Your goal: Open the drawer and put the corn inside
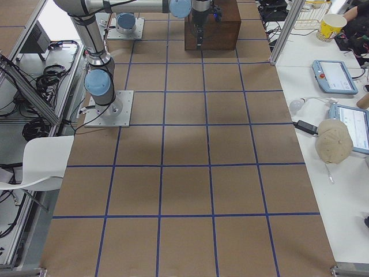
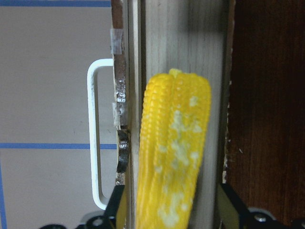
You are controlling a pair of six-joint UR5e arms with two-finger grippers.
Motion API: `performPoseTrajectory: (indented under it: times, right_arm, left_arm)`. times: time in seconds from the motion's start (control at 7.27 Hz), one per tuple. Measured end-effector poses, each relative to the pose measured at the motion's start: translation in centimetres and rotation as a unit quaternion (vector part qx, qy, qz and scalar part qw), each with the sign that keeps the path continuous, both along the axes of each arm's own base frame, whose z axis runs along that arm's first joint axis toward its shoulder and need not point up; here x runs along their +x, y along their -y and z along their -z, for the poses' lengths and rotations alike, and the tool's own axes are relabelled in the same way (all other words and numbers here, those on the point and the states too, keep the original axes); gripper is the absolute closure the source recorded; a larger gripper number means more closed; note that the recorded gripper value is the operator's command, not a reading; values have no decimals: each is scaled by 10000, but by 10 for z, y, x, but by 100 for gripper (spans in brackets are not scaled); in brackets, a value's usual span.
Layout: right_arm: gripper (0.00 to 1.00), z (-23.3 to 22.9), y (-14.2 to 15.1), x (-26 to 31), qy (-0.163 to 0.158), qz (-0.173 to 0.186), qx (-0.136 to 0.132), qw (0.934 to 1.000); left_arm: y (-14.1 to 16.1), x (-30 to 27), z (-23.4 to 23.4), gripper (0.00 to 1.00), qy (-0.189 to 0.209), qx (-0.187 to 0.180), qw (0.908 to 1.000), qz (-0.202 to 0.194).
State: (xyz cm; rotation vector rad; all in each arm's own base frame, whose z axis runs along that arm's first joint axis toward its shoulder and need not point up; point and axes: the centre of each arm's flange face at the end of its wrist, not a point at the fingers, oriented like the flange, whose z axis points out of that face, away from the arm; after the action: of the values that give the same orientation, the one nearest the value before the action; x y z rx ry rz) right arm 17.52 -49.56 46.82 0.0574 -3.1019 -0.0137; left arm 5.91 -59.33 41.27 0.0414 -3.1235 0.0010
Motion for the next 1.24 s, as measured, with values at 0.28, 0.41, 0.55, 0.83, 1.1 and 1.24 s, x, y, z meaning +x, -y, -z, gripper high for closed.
performPoseTrajectory:
  times: [0.28, 0.41, 0.55, 0.83, 1.1, 1.24]
  right_arm:
    - [0, 0, 0, 0, 0, 0, 0, 10000]
    - [0, 0, 0, 0, 0, 0, 0, 10000]
    - [0, 0, 0, 0, 0, 0, 0, 10000]
    - [0, 0, 0, 0, 0, 0, 0, 10000]
    - [0, 0, 0, 0, 0, 0, 0, 10000]
    - [0, 0, 0, 0, 0, 0, 0, 10000]
  left_arm:
    - [-1, -1, -9, 15, 23, -72, 10000, 8]
    - [-4, -2, -17, 13, 42, -131, 9999, 21]
    - [-5, -5, -25, 12, 62, -190, 9998, 39]
    - [-9, -13, -52, 8, 134, -386, 9991, 106]
    - [-17, -48, -85, 0, 215, -594, 9976, 292]
    - [-23, -74, -97, 0, 205, -681, 9970, 291]
